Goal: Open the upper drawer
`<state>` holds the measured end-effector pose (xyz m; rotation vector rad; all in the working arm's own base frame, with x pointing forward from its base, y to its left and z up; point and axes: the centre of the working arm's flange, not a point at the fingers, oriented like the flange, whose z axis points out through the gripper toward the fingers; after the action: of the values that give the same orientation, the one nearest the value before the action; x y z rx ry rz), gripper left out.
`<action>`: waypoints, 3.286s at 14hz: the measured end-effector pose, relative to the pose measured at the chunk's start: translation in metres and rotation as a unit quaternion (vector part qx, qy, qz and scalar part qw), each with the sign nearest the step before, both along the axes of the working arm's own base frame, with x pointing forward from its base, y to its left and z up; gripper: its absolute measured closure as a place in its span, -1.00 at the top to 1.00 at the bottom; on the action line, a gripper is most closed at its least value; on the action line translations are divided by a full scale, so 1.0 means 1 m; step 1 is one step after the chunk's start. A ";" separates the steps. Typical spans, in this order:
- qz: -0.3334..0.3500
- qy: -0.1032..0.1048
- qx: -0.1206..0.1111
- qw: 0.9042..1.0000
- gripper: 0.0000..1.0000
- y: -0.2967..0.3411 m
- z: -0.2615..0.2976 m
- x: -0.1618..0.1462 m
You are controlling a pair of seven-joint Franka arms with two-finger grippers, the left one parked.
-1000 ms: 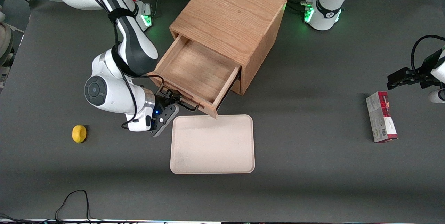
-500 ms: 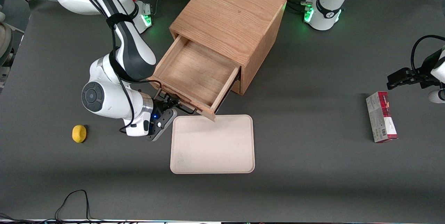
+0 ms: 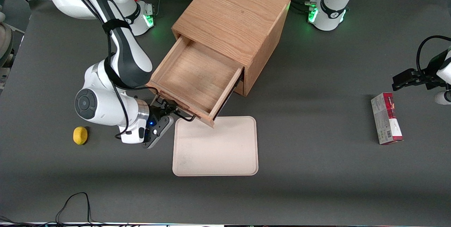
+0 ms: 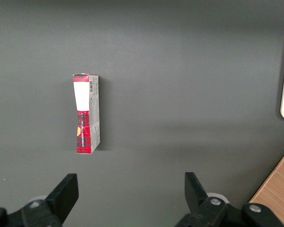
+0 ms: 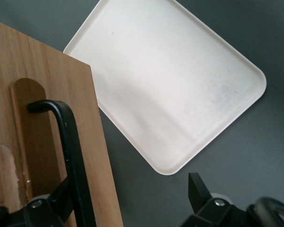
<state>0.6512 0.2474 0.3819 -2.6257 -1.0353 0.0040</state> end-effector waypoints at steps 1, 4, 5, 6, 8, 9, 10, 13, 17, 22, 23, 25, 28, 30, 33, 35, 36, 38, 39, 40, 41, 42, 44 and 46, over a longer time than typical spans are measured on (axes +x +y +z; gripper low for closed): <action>-0.001 0.000 0.000 1.000 1.00 -0.003 0.000 0.001; 0.000 0.005 0.000 1.000 1.00 -0.008 0.001 0.007; -0.001 0.006 0.001 1.000 1.00 -0.010 0.002 0.010; -0.003 0.006 0.001 1.000 1.00 -0.012 0.002 0.012; -0.003 0.009 0.000 1.000 1.00 -0.016 0.000 0.014; -0.003 0.009 0.001 1.000 1.00 -0.016 0.000 0.015; -0.002 0.009 0.001 1.000 1.00 -0.016 0.000 0.015; -0.003 0.012 0.001 1.000 1.00 -0.019 0.000 0.017; -0.001 0.017 0.002 1.000 1.00 -0.023 0.002 0.020; 0.003 0.028 0.002 1.000 1.00 -0.025 0.003 0.025; 0.004 0.030 0.002 1.000 1.00 -0.026 0.004 0.026; 0.004 0.031 0.003 0.999 1.00 -0.027 0.005 0.026; -0.002 0.019 0.008 1.000 1.00 -0.036 0.023 0.034; -0.004 0.014 0.010 1.000 1.00 -0.040 0.029 0.037; 0.002 0.025 0.009 1.000 1.00 -0.039 0.033 0.034; 0.008 0.031 0.009 0.999 1.00 -0.038 0.041 0.032; 0.011 0.032 0.009 0.999 1.00 -0.038 0.048 0.031; 0.014 0.031 0.010 0.999 1.00 -0.039 0.061 0.030; 0.015 0.028 0.009 0.999 1.00 -0.041 0.069 0.029; 0.012 0.022 0.007 1.000 1.00 -0.046 0.079 0.029; 0.007 0.021 0.001 1.000 1.00 -0.056 0.089 0.028; 0.000 0.024 -0.009 1.000 1.00 -0.069 0.098 0.025; -0.024 0.032 -0.039 0.998 1.00 -0.097 0.115 0.020; -0.067 0.049 -0.067 0.994 1.00 -0.118 0.130 0.011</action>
<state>0.6624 0.1296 0.5120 -2.7801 -0.8517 0.1763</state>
